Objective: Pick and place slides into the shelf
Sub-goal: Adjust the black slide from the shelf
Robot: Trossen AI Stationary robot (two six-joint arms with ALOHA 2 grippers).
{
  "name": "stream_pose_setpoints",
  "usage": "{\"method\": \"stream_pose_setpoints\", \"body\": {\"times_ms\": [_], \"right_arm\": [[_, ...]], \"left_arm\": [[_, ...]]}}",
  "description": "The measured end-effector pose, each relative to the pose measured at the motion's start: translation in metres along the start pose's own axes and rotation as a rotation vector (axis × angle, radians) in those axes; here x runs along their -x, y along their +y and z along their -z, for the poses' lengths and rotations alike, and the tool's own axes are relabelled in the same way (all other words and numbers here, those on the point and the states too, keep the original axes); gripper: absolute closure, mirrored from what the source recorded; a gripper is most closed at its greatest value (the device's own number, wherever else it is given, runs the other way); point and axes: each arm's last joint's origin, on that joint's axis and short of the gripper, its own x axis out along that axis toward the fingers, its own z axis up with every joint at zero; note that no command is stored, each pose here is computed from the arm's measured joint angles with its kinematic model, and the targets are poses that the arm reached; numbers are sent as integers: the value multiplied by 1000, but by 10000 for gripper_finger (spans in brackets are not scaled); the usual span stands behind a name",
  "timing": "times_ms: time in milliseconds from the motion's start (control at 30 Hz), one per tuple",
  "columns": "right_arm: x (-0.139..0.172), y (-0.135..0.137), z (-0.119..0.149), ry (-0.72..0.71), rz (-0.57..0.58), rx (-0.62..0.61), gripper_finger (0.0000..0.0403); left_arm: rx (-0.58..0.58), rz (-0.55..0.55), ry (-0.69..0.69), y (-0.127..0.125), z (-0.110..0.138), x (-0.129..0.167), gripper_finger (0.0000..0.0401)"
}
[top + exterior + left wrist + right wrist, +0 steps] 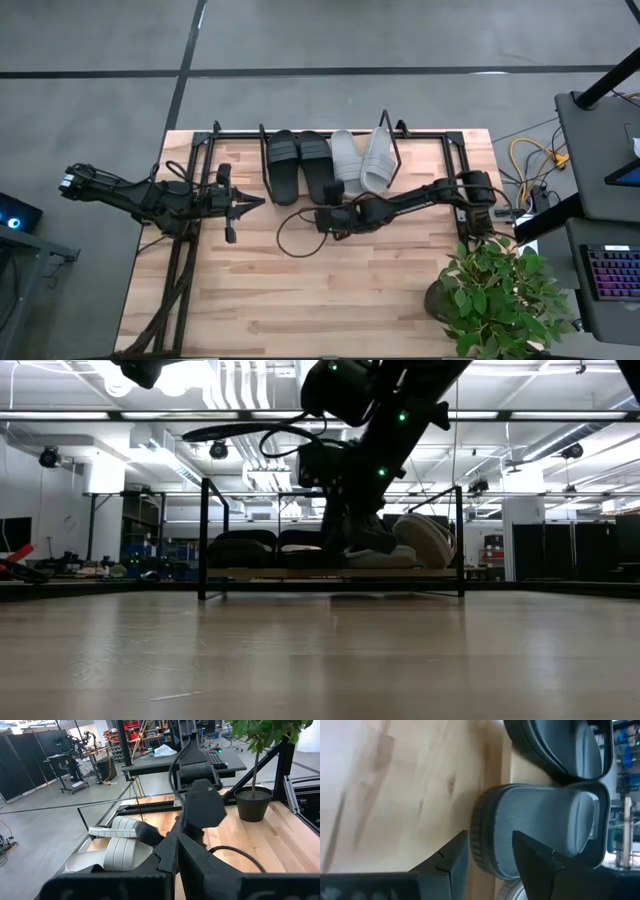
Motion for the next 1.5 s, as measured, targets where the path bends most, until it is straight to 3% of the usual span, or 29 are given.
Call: {"method": "stream_pose_setpoints", "body": {"times_ms": [400,1000,1500], "right_arm": [[-9,2,5,21,-13,-15,268],[-14,3,5,34,0,-13,372],[-7,-11,-12,-33,12,-55,380]], "left_arm": [[3,0,-1,0,0,0,401],[3,0,1,0,0,0,401],[4,0,-1,0,0,0,401]]}}
